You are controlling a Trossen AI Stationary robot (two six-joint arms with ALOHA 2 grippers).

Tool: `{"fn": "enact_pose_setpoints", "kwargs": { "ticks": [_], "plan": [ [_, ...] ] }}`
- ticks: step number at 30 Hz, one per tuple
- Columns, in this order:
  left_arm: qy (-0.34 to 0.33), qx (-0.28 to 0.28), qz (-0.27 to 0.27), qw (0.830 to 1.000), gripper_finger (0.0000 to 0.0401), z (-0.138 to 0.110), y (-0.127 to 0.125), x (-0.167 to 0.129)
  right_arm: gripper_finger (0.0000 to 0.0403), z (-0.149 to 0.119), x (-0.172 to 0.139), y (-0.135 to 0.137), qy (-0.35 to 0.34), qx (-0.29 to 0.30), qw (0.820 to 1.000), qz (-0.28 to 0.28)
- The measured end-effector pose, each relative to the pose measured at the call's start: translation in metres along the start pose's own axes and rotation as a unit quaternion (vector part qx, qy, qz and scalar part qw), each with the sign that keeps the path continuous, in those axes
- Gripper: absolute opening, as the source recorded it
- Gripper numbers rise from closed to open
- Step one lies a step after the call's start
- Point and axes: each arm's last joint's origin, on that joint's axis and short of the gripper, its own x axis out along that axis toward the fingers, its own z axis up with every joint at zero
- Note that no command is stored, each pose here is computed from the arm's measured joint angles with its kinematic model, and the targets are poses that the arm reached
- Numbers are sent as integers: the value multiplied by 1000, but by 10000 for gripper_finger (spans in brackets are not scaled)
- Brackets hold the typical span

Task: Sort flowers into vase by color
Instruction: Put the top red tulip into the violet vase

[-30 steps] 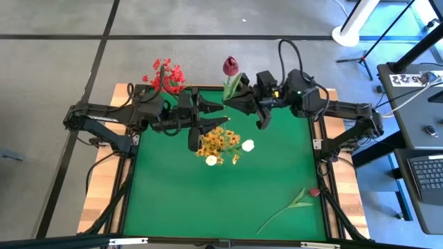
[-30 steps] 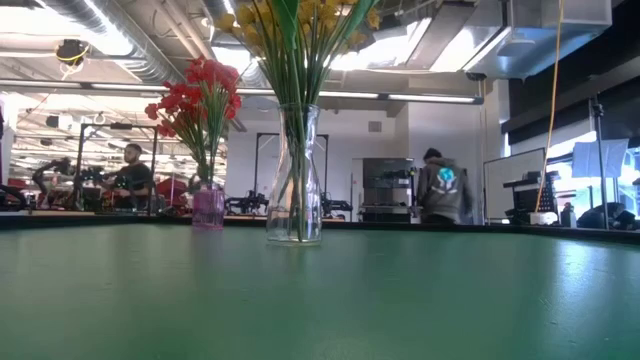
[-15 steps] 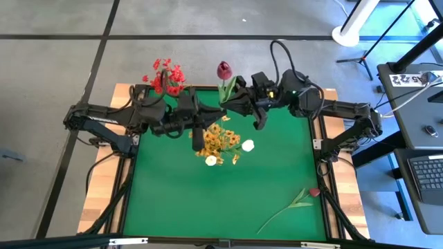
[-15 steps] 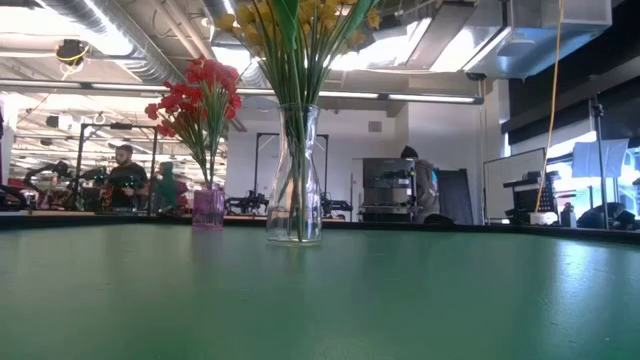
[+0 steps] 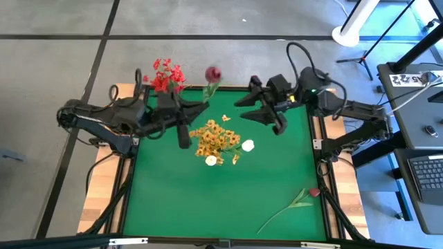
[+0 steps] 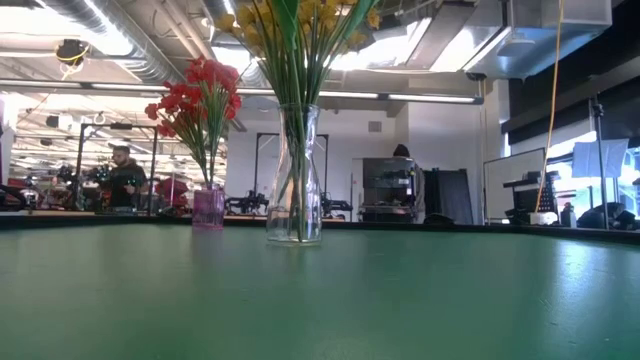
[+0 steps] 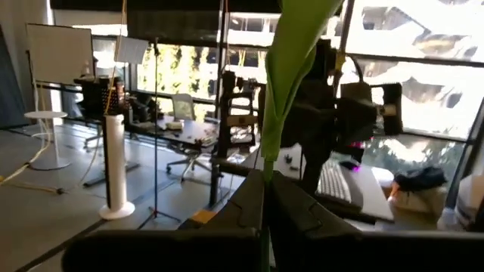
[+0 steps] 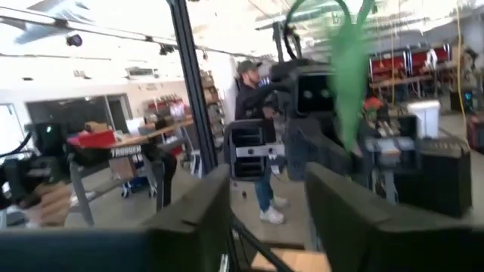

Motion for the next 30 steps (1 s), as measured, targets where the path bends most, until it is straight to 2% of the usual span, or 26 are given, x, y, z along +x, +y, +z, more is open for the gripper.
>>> {"fn": "enact_pose_setpoints", "kwargs": {
  "ticks": [3, 7, 12, 16, 19, 24, 28, 30],
  "plan": [
    [22, 27, 12, 999, 2, 2, 1, -15, 225, 5, -13, 9, 23, 0, 1000, -9],
    [65, 57, 73, 994, 1, -5, 5, -35, 255, 10, -38, 22, 73, -29, 995, -59],
    [79, 79, 127, 986, 1, -37, 15, -49, 252, 10, -67, 33, 133, -60, 978, -151],
    [56, 61, 151, 985, 0, -69, 33, -60, 237, 12, -85, 40, 141, -71, 969, -191],
    [15, 39, 145, 989, 0, -98, 49, -71, 228, -2, -91, 39, 147, -69, 967, -197],
    [-86, 21, 112, 990, 0, -148, 75, -91, 221, -41, -101, 27, 157, -81, 956, -234],
    [-115, 38, 151, 981, 0, -190, 99, -101, 221, -73, -116, 7, 143, -86, 945, -280],
    [-117, 45, 190, 974, 0, -205, 112, -105, 221, -89, -125, -5, 134, -84, 939, -305]
  ]
}}
